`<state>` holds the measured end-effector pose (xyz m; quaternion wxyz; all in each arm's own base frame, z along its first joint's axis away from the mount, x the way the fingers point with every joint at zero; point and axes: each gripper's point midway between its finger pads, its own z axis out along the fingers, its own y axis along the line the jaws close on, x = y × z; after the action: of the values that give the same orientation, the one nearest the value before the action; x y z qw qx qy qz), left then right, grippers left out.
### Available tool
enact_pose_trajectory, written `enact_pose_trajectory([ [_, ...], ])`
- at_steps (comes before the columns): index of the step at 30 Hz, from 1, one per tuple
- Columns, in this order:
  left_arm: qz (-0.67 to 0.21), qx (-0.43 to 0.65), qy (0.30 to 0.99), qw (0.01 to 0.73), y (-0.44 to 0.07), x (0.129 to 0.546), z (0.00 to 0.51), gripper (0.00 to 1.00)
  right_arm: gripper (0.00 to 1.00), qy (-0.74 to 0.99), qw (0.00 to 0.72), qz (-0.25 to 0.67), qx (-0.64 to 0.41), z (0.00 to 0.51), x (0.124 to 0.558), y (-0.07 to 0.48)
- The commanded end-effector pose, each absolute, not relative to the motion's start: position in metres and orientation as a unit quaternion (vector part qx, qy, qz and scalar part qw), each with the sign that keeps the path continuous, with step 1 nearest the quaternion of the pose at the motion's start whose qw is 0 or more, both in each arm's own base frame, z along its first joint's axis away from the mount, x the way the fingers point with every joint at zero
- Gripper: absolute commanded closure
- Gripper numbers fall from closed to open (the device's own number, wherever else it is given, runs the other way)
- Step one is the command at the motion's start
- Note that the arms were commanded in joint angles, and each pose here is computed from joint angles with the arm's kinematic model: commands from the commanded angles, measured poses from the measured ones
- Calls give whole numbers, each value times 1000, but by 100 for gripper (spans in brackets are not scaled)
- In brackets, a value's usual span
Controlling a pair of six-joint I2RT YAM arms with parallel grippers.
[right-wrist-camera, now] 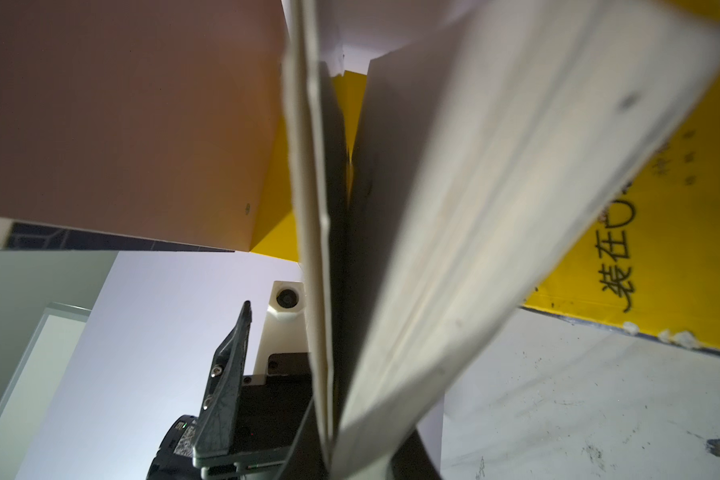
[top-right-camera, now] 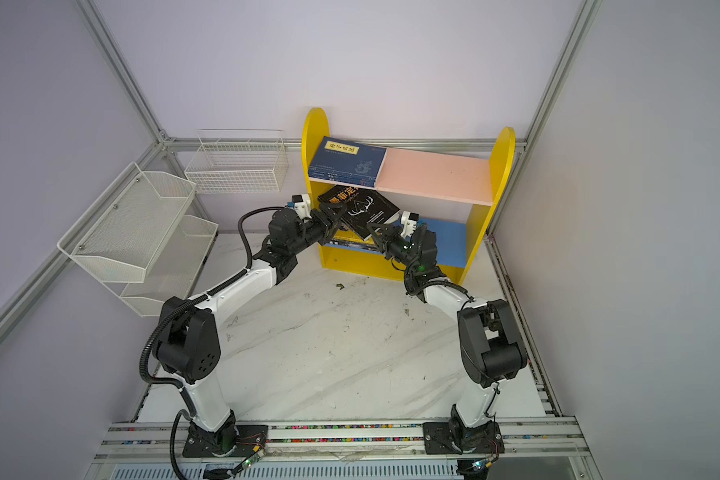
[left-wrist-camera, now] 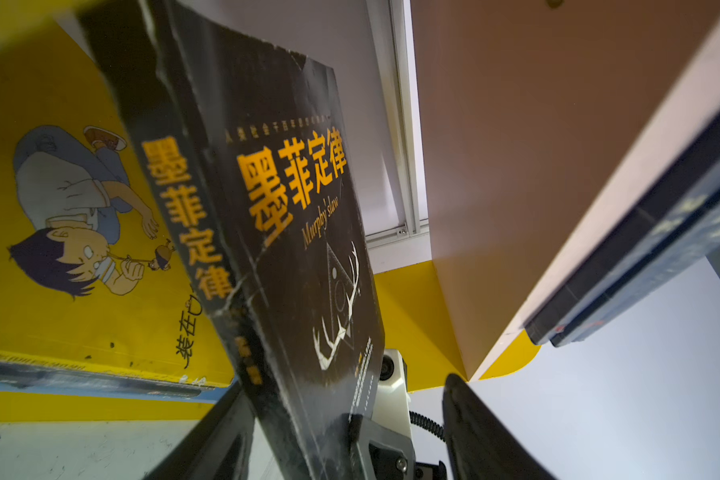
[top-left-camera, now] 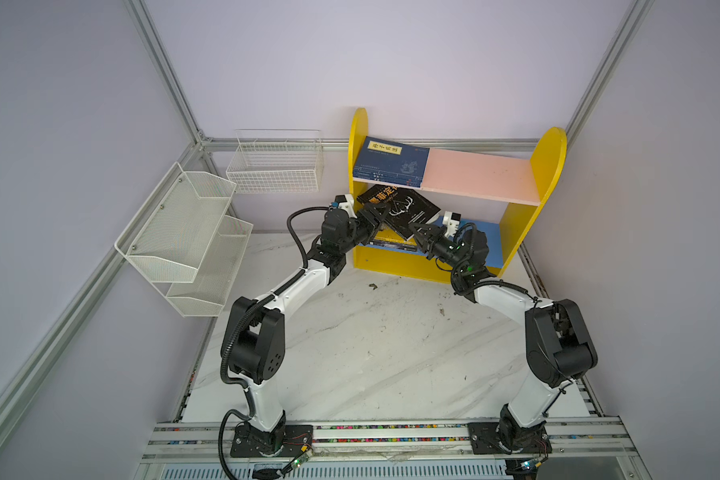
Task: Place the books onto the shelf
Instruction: 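Carry the black book into the lower shelf above the yellow book with both grippers, then lower the black book flat onto the yellow book with both grippers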
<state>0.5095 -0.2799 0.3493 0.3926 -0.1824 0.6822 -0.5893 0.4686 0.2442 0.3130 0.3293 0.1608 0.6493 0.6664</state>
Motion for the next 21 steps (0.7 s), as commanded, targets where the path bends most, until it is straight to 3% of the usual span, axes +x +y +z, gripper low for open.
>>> enact_pose_trajectory([
  [1,-610,-147,645,436,-272,507,399,30,84,648,316,685,101,334,454,248],
  [6,-606,-154,646,438,-270,511,394,32,83,655,298,690,82,335,450,241],
  [9,-610,-156,641,440,-270,515,394,41,83,657,290,692,73,336,448,239],
  [17,-615,-175,623,451,-270,525,392,88,80,667,295,678,90,331,464,232],
  [21,-603,-192,604,485,-268,529,394,97,61,696,336,621,133,321,490,219],
])
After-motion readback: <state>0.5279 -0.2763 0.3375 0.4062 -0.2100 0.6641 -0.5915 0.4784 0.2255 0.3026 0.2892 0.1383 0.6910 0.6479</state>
